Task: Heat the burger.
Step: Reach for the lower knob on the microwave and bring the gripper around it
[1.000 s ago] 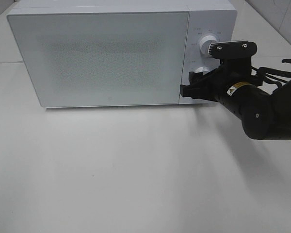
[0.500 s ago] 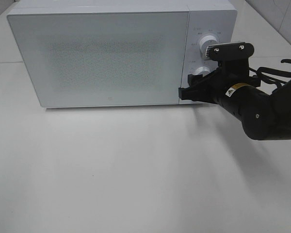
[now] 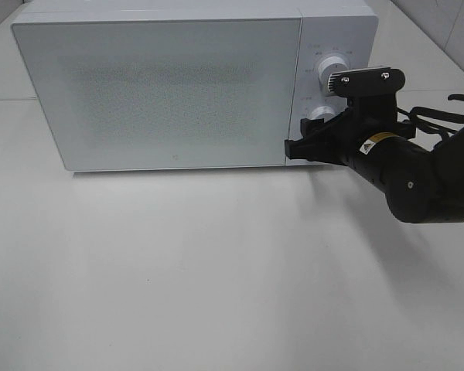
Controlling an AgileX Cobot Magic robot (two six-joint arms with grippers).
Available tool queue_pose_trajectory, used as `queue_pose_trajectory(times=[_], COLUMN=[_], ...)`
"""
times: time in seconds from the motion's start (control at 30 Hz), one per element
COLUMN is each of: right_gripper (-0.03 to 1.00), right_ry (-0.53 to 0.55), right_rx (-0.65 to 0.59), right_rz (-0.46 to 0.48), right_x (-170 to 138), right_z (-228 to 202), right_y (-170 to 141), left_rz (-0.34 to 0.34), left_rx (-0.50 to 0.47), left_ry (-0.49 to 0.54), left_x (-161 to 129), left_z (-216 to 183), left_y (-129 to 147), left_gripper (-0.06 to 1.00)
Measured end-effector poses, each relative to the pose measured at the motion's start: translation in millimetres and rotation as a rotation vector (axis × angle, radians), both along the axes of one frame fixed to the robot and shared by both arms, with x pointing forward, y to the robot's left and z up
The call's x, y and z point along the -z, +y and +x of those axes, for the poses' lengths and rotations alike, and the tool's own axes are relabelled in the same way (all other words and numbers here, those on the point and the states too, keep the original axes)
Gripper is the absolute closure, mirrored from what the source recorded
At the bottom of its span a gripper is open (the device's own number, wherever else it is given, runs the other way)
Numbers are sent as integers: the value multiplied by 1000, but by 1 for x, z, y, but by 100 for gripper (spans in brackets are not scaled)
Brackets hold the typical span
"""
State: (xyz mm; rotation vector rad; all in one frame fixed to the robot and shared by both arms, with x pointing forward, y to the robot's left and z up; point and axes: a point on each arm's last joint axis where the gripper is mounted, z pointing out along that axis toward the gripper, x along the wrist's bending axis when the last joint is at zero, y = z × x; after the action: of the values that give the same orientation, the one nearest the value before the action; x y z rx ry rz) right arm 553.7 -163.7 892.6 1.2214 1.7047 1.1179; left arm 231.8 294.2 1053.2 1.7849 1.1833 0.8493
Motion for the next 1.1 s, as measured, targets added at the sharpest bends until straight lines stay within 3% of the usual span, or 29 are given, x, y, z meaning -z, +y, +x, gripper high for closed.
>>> queue_pose_trajectory(times=[0.47, 0.57, 0.6, 0.67, 1.1], right_gripper=[39, 43, 51, 55, 55], right_ry=[0, 0, 0, 0, 0], right_rx=[0, 0, 0, 1, 2], right_rz=[0, 0, 0, 0, 1], right_x=[0, 0, 0, 0, 0], right_z=[0, 0, 0, 0, 0], right_y=[0, 0, 0, 0, 0], left_rz=[0, 0, 0, 0, 0], left_rx=[0, 0, 0, 0, 0], left_ry=[0, 0, 0, 0, 0], left_x=[0, 0, 0, 0, 0], left_z=[0, 0, 0, 0, 0], left_y=[0, 0, 0, 0, 0], left_gripper=[94, 94, 94, 94, 94])
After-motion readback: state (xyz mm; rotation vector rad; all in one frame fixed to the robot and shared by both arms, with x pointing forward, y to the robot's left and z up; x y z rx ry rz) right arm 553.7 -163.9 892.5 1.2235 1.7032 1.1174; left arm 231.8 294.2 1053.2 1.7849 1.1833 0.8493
